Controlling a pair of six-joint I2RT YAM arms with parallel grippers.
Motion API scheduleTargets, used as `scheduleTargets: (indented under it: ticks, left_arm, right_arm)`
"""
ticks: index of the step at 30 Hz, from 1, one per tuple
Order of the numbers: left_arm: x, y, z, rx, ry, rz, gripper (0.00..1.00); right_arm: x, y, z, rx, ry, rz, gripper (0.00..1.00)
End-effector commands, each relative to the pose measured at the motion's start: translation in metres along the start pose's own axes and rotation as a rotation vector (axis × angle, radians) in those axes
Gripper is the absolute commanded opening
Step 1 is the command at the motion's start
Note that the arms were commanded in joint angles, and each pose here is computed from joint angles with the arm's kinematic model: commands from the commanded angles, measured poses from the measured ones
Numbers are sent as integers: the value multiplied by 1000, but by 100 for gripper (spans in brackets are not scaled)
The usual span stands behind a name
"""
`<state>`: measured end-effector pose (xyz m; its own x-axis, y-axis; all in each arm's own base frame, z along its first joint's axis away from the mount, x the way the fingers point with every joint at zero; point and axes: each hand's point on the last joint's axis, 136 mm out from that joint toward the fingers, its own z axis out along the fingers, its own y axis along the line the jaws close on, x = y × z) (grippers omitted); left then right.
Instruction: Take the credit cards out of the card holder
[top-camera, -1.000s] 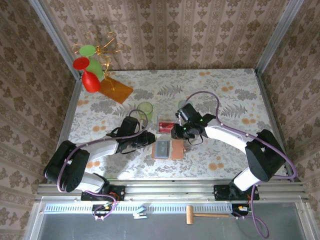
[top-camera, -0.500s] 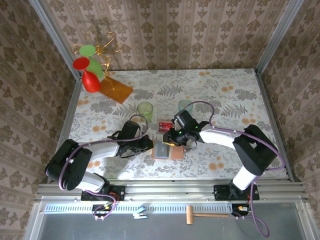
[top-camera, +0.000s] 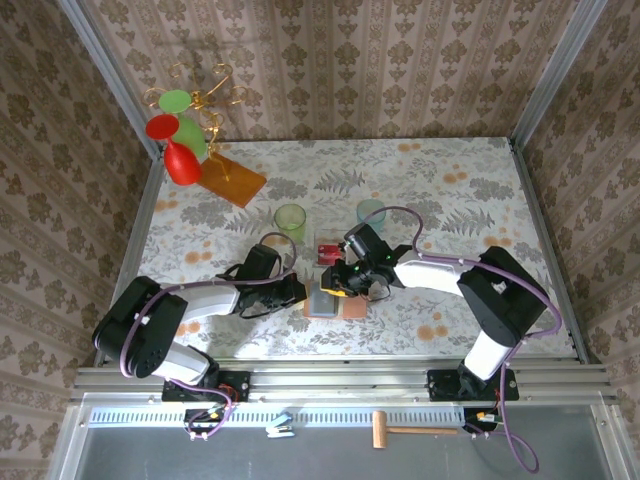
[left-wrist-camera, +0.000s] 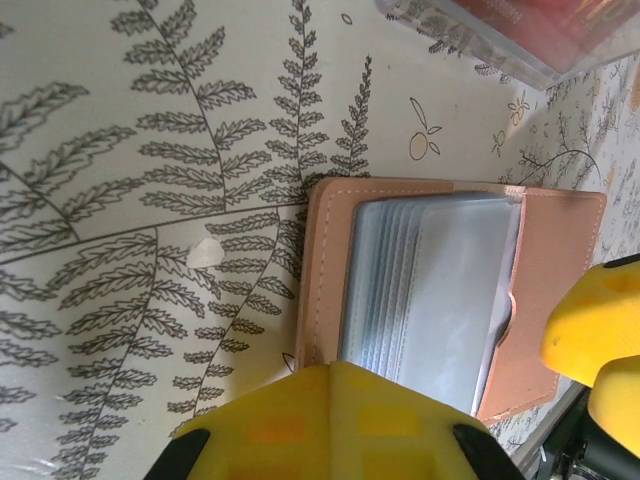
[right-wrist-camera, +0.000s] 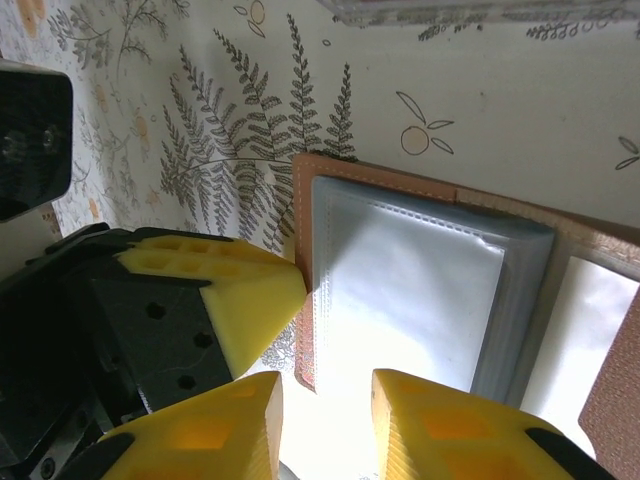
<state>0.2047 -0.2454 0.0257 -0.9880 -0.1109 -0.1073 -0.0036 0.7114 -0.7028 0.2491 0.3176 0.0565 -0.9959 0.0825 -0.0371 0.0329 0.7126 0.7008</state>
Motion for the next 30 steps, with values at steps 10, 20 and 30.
scheduleTargets:
  ticks: [10,20,30]
  left_arm:
    - [11,13,2,-43,27,-10,0]
    - [14,20,5,-58,39,-19,0]
    - [13,19,6,-57,42,-19,0]
  right_arm:
    - [17,-21,14,53,61,38,37]
    - [17,-33,5,120,26,25,37]
    - [16,-34,1,120,9,22,38]
